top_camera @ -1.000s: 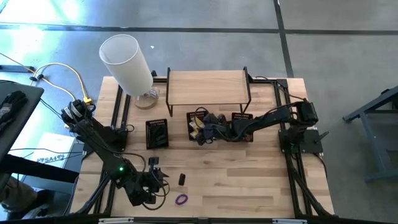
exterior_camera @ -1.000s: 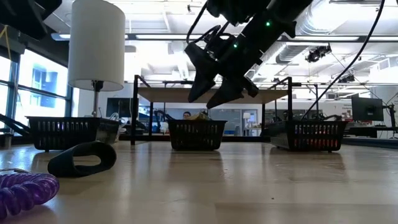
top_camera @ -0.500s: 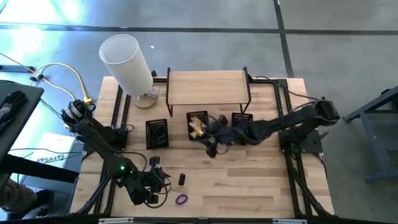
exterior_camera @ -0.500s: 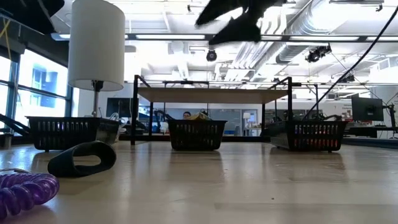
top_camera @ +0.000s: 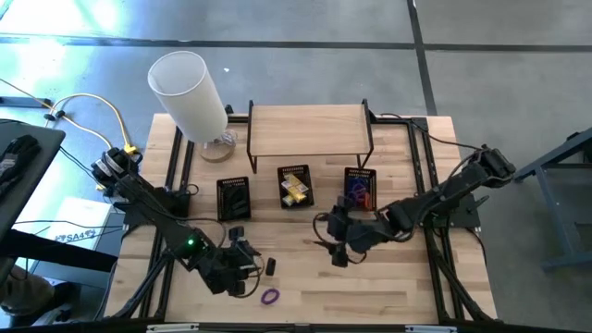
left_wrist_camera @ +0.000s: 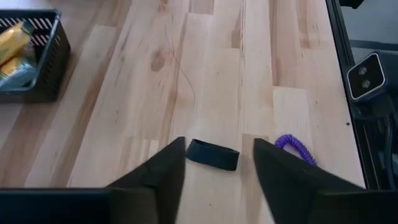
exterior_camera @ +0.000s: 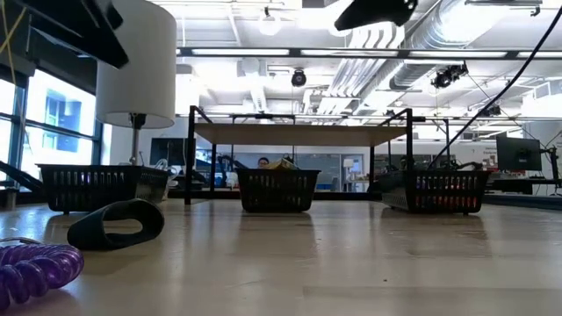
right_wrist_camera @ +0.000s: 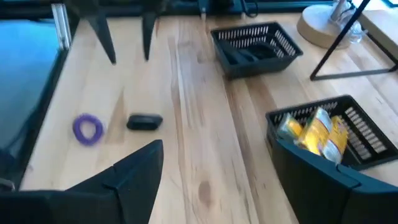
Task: Pick & Place Office Desk Supplies
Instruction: Put the black rubber band into the left black bin
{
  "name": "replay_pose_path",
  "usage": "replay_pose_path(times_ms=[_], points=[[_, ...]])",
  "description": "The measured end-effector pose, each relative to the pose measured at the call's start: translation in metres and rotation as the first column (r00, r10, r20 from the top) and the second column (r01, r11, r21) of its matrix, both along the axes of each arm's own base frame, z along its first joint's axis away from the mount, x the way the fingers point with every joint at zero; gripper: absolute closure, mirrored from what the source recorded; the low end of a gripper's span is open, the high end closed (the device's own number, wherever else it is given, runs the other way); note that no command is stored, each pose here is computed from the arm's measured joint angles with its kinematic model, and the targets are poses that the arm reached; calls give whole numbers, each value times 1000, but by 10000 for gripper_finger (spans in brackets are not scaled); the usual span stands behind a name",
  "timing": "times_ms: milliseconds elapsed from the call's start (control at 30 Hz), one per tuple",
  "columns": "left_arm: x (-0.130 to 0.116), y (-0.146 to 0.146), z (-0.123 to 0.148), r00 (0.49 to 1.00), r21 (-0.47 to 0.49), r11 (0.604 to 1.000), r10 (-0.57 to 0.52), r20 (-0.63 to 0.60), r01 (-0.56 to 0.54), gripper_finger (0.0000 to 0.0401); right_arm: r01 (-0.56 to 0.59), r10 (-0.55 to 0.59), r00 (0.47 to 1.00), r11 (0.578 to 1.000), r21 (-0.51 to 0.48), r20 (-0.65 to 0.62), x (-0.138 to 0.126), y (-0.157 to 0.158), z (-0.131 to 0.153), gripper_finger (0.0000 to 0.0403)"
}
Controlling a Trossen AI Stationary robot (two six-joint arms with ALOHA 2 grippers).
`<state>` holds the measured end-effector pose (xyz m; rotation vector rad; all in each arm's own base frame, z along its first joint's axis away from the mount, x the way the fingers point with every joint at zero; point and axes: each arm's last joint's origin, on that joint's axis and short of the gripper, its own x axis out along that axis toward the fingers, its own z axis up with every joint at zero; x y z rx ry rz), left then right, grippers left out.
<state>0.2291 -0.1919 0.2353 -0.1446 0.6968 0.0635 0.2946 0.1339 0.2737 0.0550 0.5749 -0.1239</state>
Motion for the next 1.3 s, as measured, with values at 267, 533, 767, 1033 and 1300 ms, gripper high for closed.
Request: replay_pose_path(times_ms=[267,533,767,1033,1300], points=[[14,15,0,998,-89,994,58,-23,-59,104,-9,10,1000,1000,11,-29,-11,15,-3,113],[15,16,-1,996,-102,991,84,-30,-86,89,5,-3,1000,995,95,-18,-17,27,-3,113],[24,10,-27,996,106,994,-20,-89,30,89,-19,14,999,988,151,33,-11,44,-9,113],[30,-3,-57,976,196,967,-129,-174,163,89,-31,25,999,986,164,39,-4,49,-17,113],[33,-20,-79,954,285,917,-231,-188,279,89,-33,25,999,985,169,46,-4,49,-17,113]])
